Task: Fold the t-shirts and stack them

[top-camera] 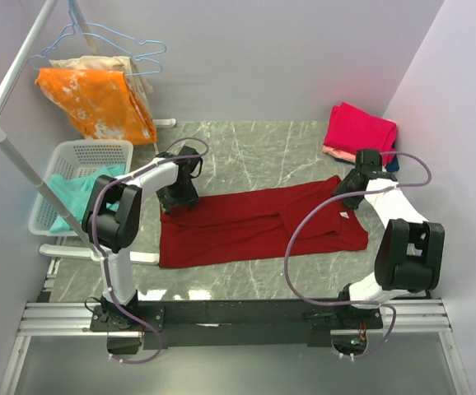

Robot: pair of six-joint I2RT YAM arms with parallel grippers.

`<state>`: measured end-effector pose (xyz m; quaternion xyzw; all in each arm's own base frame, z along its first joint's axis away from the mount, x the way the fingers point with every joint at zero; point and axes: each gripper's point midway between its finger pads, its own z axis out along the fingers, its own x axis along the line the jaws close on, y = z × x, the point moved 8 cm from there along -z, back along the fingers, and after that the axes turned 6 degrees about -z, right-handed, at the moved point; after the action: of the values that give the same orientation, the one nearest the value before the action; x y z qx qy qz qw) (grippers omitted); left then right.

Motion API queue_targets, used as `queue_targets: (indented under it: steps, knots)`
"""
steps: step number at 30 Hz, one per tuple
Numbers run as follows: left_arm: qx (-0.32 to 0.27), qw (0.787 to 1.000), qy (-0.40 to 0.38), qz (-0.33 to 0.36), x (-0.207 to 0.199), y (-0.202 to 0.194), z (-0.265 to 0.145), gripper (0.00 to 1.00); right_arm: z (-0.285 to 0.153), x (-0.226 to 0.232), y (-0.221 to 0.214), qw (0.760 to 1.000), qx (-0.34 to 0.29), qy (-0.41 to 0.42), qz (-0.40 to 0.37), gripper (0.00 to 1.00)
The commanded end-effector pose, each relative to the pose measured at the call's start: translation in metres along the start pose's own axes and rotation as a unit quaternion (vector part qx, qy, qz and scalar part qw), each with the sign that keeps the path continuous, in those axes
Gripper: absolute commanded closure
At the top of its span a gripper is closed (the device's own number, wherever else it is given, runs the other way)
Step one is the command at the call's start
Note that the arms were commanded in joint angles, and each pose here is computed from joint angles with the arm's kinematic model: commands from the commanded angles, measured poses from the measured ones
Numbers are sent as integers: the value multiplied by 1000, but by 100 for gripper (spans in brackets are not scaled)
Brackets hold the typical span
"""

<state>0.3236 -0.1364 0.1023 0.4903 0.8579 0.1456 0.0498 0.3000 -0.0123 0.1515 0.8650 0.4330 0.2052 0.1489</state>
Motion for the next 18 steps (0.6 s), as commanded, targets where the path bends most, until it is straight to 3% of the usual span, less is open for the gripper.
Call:
queue_targets:
  steps: [1, 6, 18]
  knots:
    - [-29, 1000, -12, -4, 2, 12, -9, 27, 5, 20, 6, 1000, 7, 28, -11, 57]
    - [-25, 1000, -5, -2, 3, 14, -2, 27, 16, 31, -14, 998, 43, 17, -40, 57]
    - [-8, 1000, 25, -16, 30, 14, 10, 26, 35, -2, -66, 990, 126, -52, -38, 61]
